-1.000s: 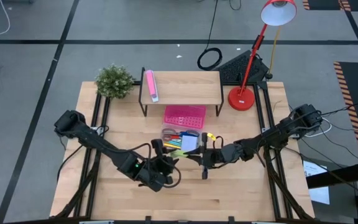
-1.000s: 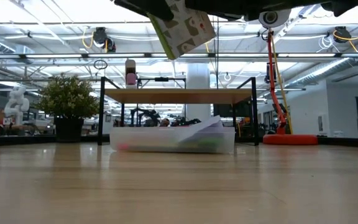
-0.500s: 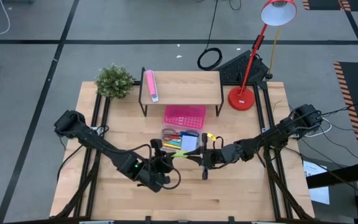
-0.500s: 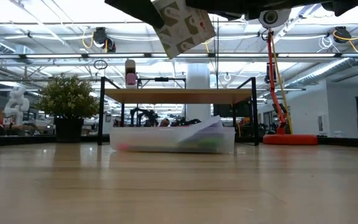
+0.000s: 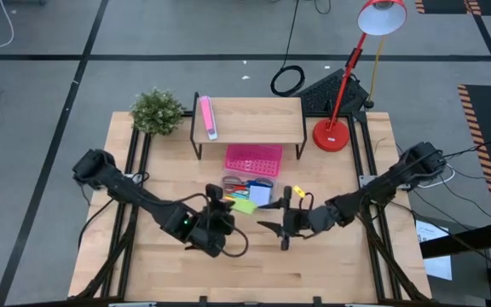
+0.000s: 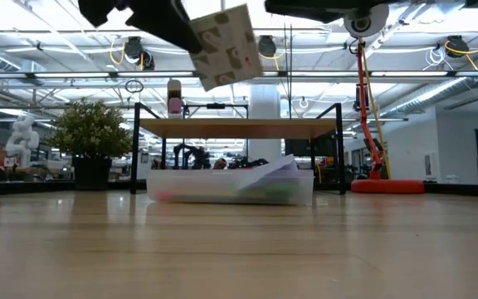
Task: Pack school essentials
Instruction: Put the light green sticky notes into the supply box
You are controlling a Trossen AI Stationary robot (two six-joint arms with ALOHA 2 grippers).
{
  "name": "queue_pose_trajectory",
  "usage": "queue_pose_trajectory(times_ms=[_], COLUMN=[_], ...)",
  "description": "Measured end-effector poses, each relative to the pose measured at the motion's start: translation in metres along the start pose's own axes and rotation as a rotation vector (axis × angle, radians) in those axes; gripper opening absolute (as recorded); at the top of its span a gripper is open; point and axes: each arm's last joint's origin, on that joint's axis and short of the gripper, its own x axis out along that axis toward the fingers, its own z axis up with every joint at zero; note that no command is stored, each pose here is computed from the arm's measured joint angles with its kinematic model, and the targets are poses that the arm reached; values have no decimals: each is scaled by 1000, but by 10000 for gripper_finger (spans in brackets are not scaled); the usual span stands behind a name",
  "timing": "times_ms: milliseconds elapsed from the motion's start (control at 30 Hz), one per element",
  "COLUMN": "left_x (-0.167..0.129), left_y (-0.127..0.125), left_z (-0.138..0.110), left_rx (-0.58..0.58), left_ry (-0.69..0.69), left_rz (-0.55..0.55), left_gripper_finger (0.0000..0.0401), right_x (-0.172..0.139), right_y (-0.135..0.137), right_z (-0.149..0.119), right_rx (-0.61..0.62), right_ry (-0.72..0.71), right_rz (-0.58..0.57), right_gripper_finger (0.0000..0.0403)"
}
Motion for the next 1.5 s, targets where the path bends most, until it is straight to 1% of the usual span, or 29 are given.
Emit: queue_pose_trajectory(times_ms=[100, 167, 267, 333, 433, 567, 667, 733, 833, 900, 1033, 1133, 1333, 1500], left_x=[1, 2, 5, 10, 18, 34, 42, 46, 51, 57, 65, 69, 72, 76], left_y=[12, 21, 35, 40, 42, 31, 23, 17, 12, 7, 1, -5, -9, -9], left_z=[-6, -10, -15, -17, -19, -30, -35, -41, -46, -56, -65, -74, -85, -89], left_rx=[58, 93, 150, 171, 163, 158, 113, 118, 88, 87, 71, 109, 149, 108], left_ry=[50, 81, 129, 156, 185, 193, 147, 143, 120, 121, 86, 81, 92, 102], left_rz=[13, 27, 84, 95, 103, 103, 115, 114, 116, 119, 134, 134, 118, 65], left_gripper_finger=[11, 11, 19, 22, 13, 11, 20, 21, 13, 10, 19, 22, 12, 42], right_x=[-12, -21, -36, -45, -57, -68, -74, -76, -76, -76, -76, -76, -76, -75], right_y=[4, 4, 3, 1, -5, -15, -20, -21, -21, -21, -21, -22, -22, -23], right_z=[1, 3, 6, 8, 11, 14, 15, 14, 14, 14, 14, 14, 14, 14], right_rx=[-4, 8, 52, 91, 125, 156, 167, 164, 155, 152, 152, 148, 147, 145], right_ry=[69, 102, 149, 173, 202, 226, 235, 245, 250, 251, 251, 251, 250, 251], right_rz=[-29, -30, 0, 13, 24, 23, 21, 22, 23, 23, 23, 23, 24, 16], right_gripper_finger=[219, 226, 226, 221, 212, 202, 197, 195, 194, 194, 194, 194, 194, 194])
